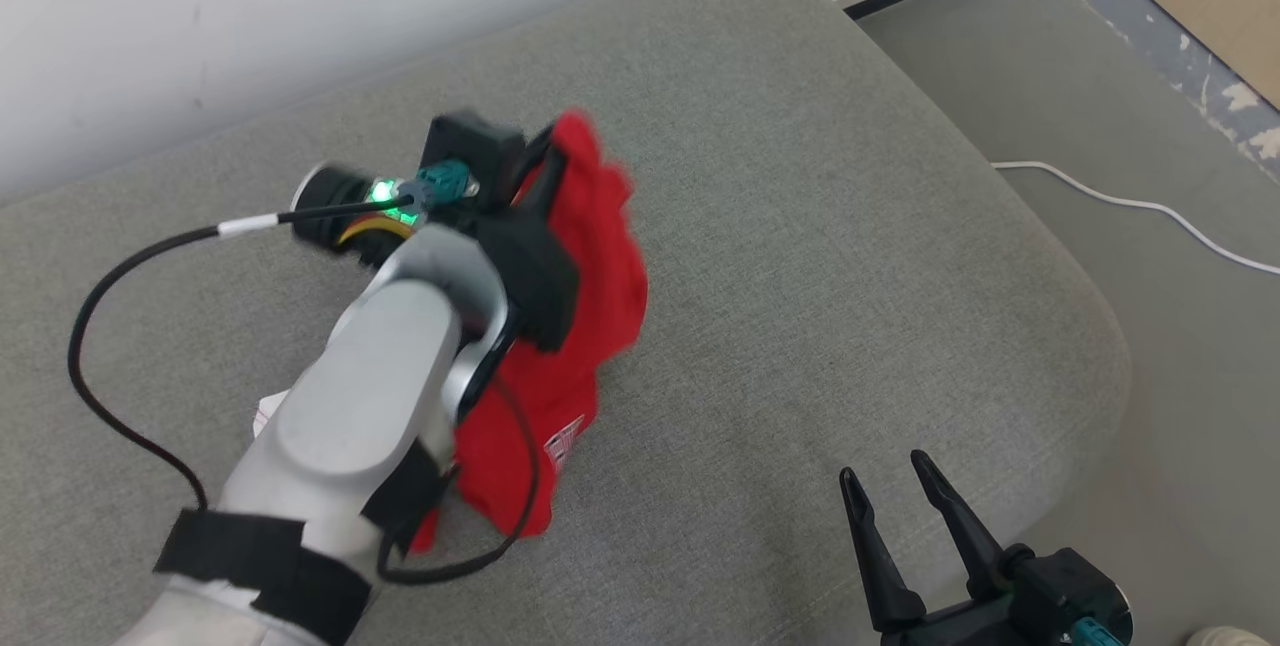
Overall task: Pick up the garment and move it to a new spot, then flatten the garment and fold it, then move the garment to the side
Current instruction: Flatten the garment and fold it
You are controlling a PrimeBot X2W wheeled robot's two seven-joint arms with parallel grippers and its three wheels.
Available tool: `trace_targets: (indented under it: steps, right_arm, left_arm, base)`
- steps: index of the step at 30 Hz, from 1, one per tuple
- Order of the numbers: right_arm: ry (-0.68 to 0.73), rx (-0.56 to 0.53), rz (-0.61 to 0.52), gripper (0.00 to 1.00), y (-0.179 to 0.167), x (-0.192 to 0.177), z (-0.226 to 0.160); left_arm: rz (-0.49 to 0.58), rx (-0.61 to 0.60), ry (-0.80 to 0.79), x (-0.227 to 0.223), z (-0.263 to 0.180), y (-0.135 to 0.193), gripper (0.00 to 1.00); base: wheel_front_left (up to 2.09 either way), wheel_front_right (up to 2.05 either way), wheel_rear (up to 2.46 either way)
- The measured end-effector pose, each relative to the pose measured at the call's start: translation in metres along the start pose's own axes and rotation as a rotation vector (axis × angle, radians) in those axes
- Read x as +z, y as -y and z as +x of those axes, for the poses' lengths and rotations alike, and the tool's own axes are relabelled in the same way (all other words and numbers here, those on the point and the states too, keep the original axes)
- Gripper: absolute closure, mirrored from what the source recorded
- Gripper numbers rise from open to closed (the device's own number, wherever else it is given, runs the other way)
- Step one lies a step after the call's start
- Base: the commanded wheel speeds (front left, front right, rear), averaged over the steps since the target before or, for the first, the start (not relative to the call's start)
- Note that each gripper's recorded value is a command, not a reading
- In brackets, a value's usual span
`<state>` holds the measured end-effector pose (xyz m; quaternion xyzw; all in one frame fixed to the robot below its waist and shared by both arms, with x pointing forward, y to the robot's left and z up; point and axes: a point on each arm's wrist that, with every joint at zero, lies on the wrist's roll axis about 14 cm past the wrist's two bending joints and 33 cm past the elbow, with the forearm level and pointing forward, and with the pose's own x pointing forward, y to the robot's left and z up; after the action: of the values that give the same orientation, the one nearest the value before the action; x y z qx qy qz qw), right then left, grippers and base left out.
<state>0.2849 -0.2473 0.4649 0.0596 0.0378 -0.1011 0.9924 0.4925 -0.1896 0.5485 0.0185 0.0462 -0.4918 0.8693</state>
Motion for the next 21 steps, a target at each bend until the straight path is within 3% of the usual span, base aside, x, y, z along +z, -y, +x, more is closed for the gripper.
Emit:
trace_targets:
  steps: [5,12,16,21]
  right_arm:
    - [0.008,0.012,0.006,0.0,-0.002,0.001,-0.003]
    - [0.038,0.032,0.013,0.0,-0.006,0.008,-0.002]
    - [0.044,0.06,0.02,0.0,-0.014,0.01,0.004]
    - [0.036,0.109,0.026,0.0,-0.028,0.008,0.015]
  left_arm:
    - [0.026,0.001,0.399,0.103,-0.003,0.016,1.0]
    - [0.007,0.066,0.645,0.179,-0.033,0.019,1.0]
    - [-0.052,0.128,0.528,0.12,-0.041,0.009,1.0]
    - [-0.175,0.326,0.342,0.022,-0.075,-0.034,1.0]
  base:
    - [0.0,0.0,0.0]
    - [0.0,0.0,0.0]
    - [0.0,0.0,0.0]
    - [0.0,0.0,0.0]
